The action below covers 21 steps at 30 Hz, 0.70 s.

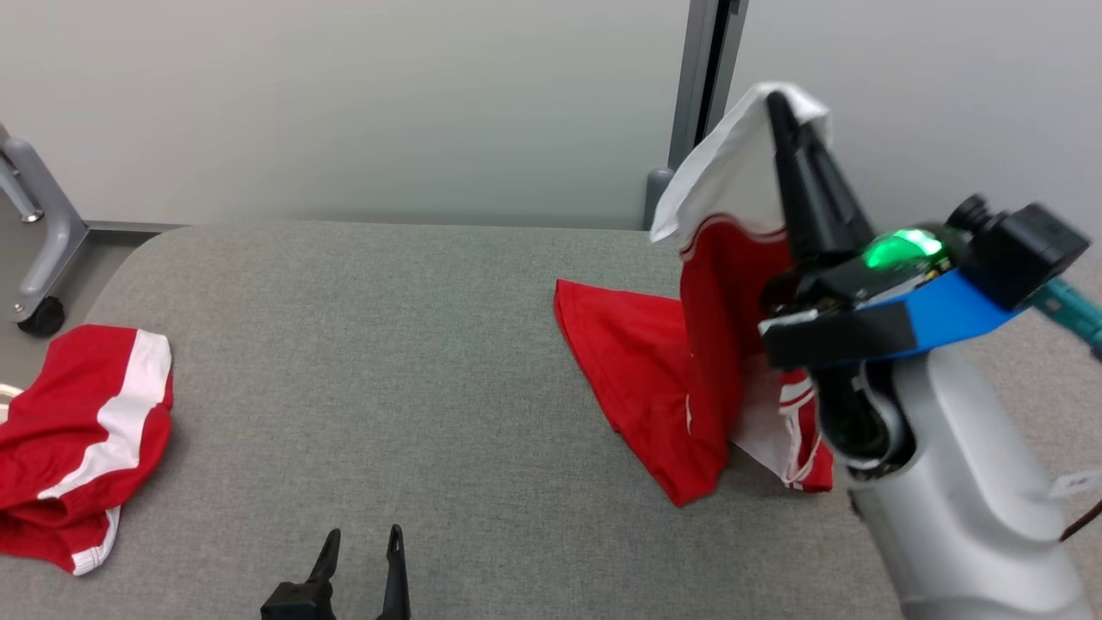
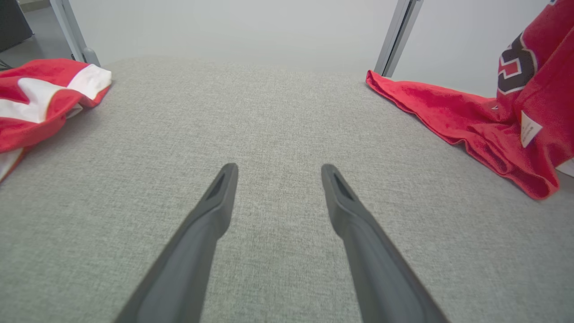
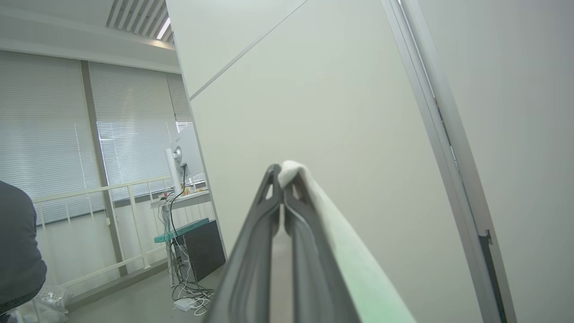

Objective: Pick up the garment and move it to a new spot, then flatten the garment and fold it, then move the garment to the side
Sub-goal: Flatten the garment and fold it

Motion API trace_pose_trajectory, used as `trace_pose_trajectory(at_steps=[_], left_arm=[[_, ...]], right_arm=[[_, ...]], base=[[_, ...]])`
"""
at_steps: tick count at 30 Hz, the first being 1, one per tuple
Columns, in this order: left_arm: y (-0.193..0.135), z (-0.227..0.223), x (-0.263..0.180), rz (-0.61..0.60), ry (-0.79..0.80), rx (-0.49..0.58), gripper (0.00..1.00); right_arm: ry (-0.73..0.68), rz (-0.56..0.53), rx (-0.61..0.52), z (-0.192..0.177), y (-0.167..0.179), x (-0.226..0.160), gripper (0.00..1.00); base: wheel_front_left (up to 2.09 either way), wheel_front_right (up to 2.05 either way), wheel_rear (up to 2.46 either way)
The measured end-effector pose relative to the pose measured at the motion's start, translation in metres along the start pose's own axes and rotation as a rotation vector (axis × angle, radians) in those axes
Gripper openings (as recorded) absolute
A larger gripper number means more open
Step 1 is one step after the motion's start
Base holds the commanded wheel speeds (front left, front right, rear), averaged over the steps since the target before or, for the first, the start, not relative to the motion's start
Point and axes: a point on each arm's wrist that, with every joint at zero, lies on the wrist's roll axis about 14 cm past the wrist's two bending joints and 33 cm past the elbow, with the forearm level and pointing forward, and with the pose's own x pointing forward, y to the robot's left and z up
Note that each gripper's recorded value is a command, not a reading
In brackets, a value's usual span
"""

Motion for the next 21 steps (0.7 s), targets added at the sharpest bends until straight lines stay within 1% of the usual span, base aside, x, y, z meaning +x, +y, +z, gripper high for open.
trace_pose_trajectory(at_steps=[7, 12, 14, 17, 21], left_arm=[[-0.003, -0.005, -0.003, -0.009, 0.014, -0.011, 1.0], [-0.006, -0.007, -0.003, -0.016, 0.022, -0.024, 1.0], [-0.009, -0.008, -0.004, -0.024, 0.025, -0.025, 1.0], [-0.012, -0.01, -0.005, -0.029, 0.031, -0.034, 1.0], [-0.012, -0.01, -0.008, -0.028, 0.028, -0.044, 1.0]], right_arm=[[-0.157, 0.018, -0.25, 0.087, -0.025, 0.029, 0.0], [-0.223, 0.004, -0.404, 0.135, -0.043, 0.043, 0.0], [-0.228, -0.009, -0.447, 0.145, -0.051, 0.047, 0.0], [-0.222, -0.003, -0.475, 0.149, -0.053, 0.057, 0.0], [-0.182, 0.078, -0.523, 0.135, -0.033, 0.079, 0.0]], base=[[0.0, 0.0, 0.0], [0.0, 0.0, 0.0], [0.0, 0.0, 0.0], [0.0, 0.0, 0.0], [0.0, 0.0, 0.0]])
